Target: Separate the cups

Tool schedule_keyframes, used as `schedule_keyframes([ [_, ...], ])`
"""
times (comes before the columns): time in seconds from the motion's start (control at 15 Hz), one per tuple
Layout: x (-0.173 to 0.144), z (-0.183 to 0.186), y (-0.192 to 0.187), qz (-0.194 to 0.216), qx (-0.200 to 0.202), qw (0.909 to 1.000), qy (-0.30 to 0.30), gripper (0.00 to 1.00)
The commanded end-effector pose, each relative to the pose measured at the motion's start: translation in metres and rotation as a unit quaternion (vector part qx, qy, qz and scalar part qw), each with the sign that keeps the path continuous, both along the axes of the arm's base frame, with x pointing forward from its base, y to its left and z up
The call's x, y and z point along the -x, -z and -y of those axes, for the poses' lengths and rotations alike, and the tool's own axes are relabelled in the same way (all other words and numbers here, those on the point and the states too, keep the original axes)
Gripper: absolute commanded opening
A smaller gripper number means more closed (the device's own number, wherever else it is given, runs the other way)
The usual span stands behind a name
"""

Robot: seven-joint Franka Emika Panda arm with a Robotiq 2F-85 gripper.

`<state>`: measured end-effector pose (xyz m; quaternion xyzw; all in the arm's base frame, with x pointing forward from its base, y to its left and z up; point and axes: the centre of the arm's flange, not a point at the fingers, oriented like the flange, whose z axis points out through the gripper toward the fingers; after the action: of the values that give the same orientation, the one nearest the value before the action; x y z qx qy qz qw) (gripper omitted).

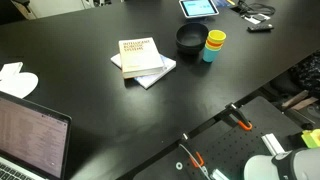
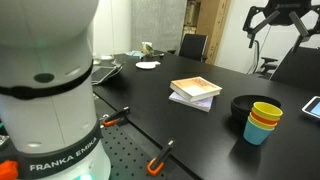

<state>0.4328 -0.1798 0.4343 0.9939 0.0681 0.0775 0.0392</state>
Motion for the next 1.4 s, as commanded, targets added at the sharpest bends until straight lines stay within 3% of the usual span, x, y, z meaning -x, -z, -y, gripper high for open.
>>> schedule_keyframes([
  [0.0, -0.001, 0.000, -0.002, 0.002, 0.001, 1.0000, 0.000, 1.00],
  [0.27, -0.003, 0.002, -0.007, 0.007, 0.003, 1.0000, 0.001, 1.00],
  [0.6, -0.027, 0.003, 0.030, 0.018, -0.020, 0.9996, 0.012, 1.00],
  [1.33, -0.068, 0.031, 0.117, 0.015, 0.052, 0.9985, 0.006, 1.00],
])
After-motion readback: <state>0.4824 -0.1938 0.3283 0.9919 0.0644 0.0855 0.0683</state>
